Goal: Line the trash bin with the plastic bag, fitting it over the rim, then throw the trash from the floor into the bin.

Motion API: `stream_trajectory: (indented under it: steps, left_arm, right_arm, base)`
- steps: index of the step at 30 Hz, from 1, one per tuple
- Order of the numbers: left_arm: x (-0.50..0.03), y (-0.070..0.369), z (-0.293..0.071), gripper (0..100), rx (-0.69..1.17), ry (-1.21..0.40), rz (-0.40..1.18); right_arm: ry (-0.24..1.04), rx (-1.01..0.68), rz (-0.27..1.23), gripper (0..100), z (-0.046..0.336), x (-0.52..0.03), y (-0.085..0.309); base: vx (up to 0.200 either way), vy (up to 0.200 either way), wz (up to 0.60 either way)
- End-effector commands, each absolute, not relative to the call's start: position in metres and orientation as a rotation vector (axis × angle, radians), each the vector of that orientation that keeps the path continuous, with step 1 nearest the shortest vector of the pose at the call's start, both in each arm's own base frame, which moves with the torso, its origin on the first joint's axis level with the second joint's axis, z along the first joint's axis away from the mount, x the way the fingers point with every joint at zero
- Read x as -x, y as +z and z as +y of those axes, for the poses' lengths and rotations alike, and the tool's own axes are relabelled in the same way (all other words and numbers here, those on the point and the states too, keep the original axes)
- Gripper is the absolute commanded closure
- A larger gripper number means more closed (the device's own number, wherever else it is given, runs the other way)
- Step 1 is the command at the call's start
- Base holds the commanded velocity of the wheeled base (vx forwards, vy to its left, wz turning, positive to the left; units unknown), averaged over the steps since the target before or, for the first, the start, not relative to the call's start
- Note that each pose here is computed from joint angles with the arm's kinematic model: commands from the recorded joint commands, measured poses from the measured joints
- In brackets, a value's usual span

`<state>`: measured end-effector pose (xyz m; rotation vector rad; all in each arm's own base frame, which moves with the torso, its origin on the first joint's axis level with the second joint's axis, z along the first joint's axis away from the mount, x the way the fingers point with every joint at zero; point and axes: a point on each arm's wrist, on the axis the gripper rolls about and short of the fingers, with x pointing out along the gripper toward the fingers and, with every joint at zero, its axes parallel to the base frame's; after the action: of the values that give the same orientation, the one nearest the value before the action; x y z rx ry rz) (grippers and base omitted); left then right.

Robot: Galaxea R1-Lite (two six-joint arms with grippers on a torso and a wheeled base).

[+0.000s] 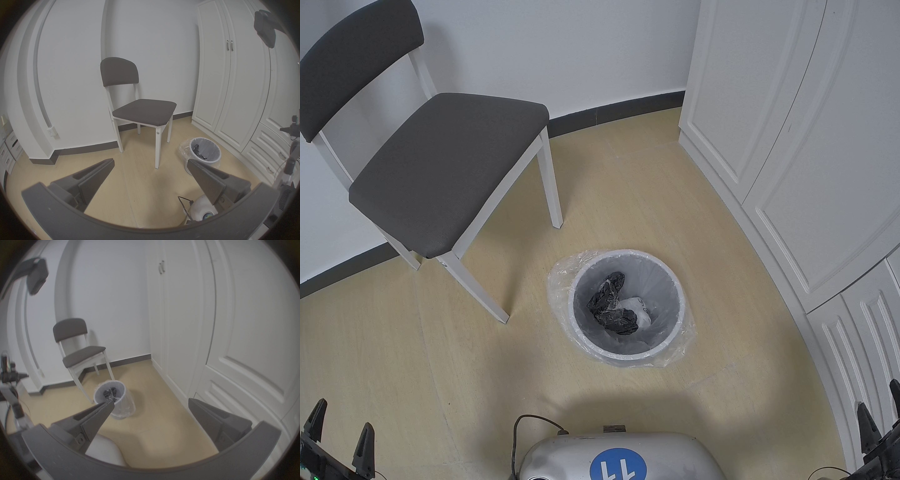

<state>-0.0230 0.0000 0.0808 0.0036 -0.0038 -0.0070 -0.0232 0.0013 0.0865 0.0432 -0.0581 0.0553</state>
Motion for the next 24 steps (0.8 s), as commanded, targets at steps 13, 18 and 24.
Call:
stream_trajectory:
  steps: [13,18,24]
  left_arm:
    - [0.0226,0.0759,-0.0002,0,-0.015,-0.018,0.000]
    - [0.0227,0.0758,-0.0003,0,-0.025,-0.021,-0.002]
    - [0.0227,0.0764,0.0000,0,0.023,-0.008,-0.003]
  right_arm:
    - [-0.077,-0.050,-0.040,0,-0.0017,0.0233,0.0802]
    - [0.011,0.034,-0.003,0,0.0003,0.0232,0.0766]
    - [0.006,-0.018,0.000,0,0.0001,0.0228,0.0755]
  base:
    - [0.000,0.000,0.00]
    - [0.000,0.000,0.00]
    - [0.000,0.000,0.00]
